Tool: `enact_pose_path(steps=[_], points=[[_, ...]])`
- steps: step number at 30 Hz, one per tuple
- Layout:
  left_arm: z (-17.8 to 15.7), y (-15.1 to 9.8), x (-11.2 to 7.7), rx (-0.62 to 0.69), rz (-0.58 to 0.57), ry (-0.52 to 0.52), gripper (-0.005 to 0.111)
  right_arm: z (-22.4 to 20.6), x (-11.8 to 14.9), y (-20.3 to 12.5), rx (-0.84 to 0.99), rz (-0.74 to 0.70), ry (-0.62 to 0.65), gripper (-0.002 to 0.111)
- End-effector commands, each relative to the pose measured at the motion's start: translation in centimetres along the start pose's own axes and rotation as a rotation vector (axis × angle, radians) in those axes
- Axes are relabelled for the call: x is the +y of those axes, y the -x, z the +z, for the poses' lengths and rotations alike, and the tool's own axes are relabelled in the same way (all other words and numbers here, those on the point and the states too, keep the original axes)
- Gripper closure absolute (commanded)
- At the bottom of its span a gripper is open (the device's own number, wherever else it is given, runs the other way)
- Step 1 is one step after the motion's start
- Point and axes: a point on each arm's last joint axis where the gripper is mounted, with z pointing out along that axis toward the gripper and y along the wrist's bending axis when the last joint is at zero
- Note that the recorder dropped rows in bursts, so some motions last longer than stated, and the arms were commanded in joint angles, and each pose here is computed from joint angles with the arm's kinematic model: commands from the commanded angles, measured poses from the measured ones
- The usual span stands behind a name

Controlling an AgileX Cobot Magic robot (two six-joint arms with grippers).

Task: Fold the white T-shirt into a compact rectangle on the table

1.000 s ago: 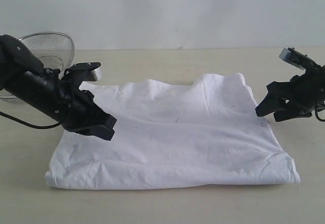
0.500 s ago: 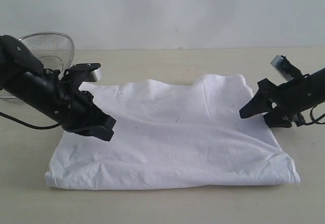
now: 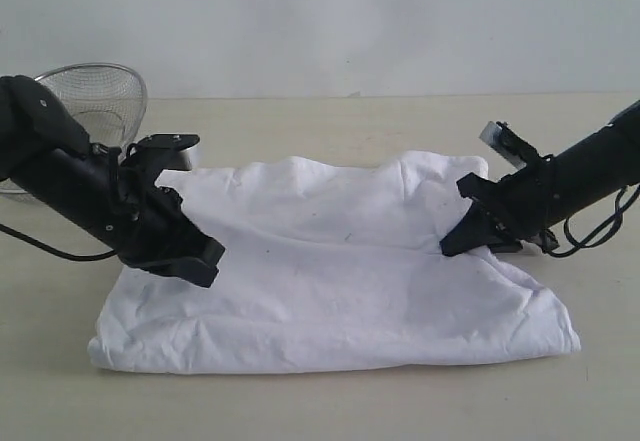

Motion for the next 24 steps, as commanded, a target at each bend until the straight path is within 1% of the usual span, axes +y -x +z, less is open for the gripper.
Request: enact_pose_path(steps=[1, 4, 7, 11, 13, 15, 17, 18, 20, 24], points=[[0.0, 0.2, 0.5, -0.007, -0.011, 0.038, 0.102, -1.2, -4.3, -0.9, 0.029, -0.074, -0.251, 0.109], [0.3, 0.1, 0.7, -0.002, -0.013, 0.042, 0.102, -3.3, -5.3, -1.2, 0.010, -0.049, -0.288, 0.109], [0.6, 0.2, 0.6, -0.004, -0.027, 0.029, 0.102, -5.4, -5.7, -1.5, -0.008, -0.032, -0.277, 0.109], [1.3, 0.4, -0.1, -0.020, -0.015, -0.023, 0.102, -6.0, -5.5, -1.5, -0.016, -0.042, -0.275, 0.109], [1.9, 0.5, -0.9, -0.025, 0.003, -0.081, 0.102, -6.0, -5.4, -1.5, -0.015, -0.041, -0.269, 0.109], [2.5, 0.6, -2.1, -0.038, 0.041, -0.161, 0.102, -6.0, -5.2, -1.5, -0.017, -0.040, -0.264, 0.109], [3.0, 0.8, -3.1, -0.061, 0.061, -0.208, 0.102, -6.2, -5.0, -1.4, -0.026, -0.038, -0.258, 0.109], [3.3, 0.9, -3.3, -0.064, 0.061, -0.210, 0.102, -6.3, -4.9, -1.4, -0.028, -0.039, -0.256, 0.109], [4.0, 0.8, -3.4, -0.057, 0.051, -0.180, 0.102, -6.6, -4.5, -1.3, -0.034, -0.044, -0.250, 0.109], [5.4, -0.2, -2.5, 0.026, 0.003, -0.141, 0.102, -8.1, -2.8, -0.9, -0.057, -0.067, -0.216, 0.109]])
